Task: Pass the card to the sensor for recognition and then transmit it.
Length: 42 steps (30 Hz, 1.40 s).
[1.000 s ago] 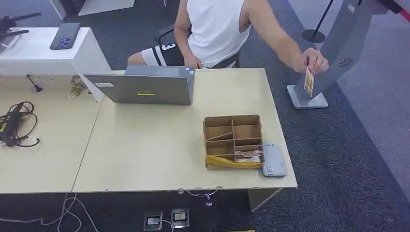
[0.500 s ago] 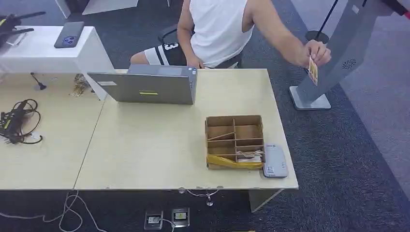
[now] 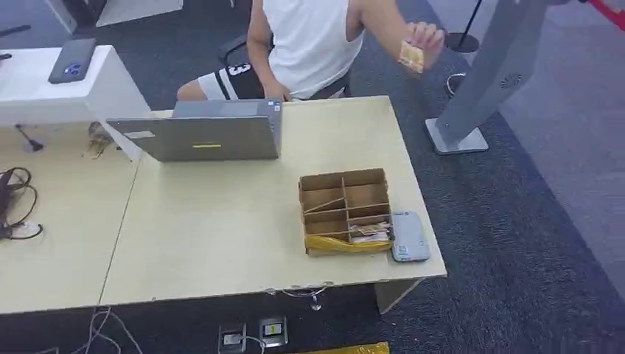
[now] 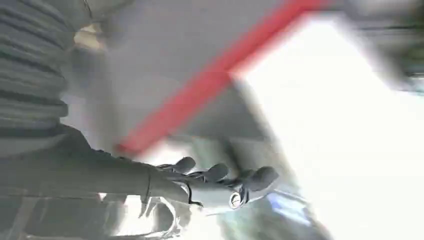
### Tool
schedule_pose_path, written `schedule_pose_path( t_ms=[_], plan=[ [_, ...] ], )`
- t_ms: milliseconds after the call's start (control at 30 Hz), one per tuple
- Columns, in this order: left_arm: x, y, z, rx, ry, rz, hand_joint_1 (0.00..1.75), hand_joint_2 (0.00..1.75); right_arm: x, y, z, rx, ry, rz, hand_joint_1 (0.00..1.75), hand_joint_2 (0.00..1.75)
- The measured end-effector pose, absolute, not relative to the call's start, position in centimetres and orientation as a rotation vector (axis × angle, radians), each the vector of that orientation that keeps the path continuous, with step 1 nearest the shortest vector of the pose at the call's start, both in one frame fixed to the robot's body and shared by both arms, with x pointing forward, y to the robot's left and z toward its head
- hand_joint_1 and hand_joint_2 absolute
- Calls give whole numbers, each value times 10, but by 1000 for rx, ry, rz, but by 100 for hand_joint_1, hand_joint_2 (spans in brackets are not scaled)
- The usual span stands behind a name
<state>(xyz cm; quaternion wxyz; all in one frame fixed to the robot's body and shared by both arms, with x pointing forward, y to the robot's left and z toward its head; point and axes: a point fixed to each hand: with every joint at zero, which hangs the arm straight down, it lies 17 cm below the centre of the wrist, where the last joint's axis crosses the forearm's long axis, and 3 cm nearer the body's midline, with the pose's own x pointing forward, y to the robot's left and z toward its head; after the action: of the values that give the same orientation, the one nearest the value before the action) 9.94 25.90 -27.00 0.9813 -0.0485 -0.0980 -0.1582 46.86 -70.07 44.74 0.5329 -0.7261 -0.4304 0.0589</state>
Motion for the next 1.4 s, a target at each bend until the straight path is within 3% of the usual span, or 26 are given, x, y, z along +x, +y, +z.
schedule_pose_path(
  t_ms=[233,367,567,867,1400],
  plan=[
    [100,257,-270,-99,-199,-320,0,175,514,-513,469,-1785,-1377,627,0,175],
    [100,256,-270,-101,-199,-321,0,175,533,-416,435,-1716,-1459,915,0,175],
    [100,252,-270,-108,-199,-321,0,175,544,-318,386,-1559,-1575,1116,0,175],
    [97,252,-270,-108,-196,-321,0,175,543,-273,350,-1470,-1597,1230,0,175],
    [99,251,-270,-110,-211,-335,0,175,543,-253,314,-1389,-1579,1305,0,175]
  ],
)
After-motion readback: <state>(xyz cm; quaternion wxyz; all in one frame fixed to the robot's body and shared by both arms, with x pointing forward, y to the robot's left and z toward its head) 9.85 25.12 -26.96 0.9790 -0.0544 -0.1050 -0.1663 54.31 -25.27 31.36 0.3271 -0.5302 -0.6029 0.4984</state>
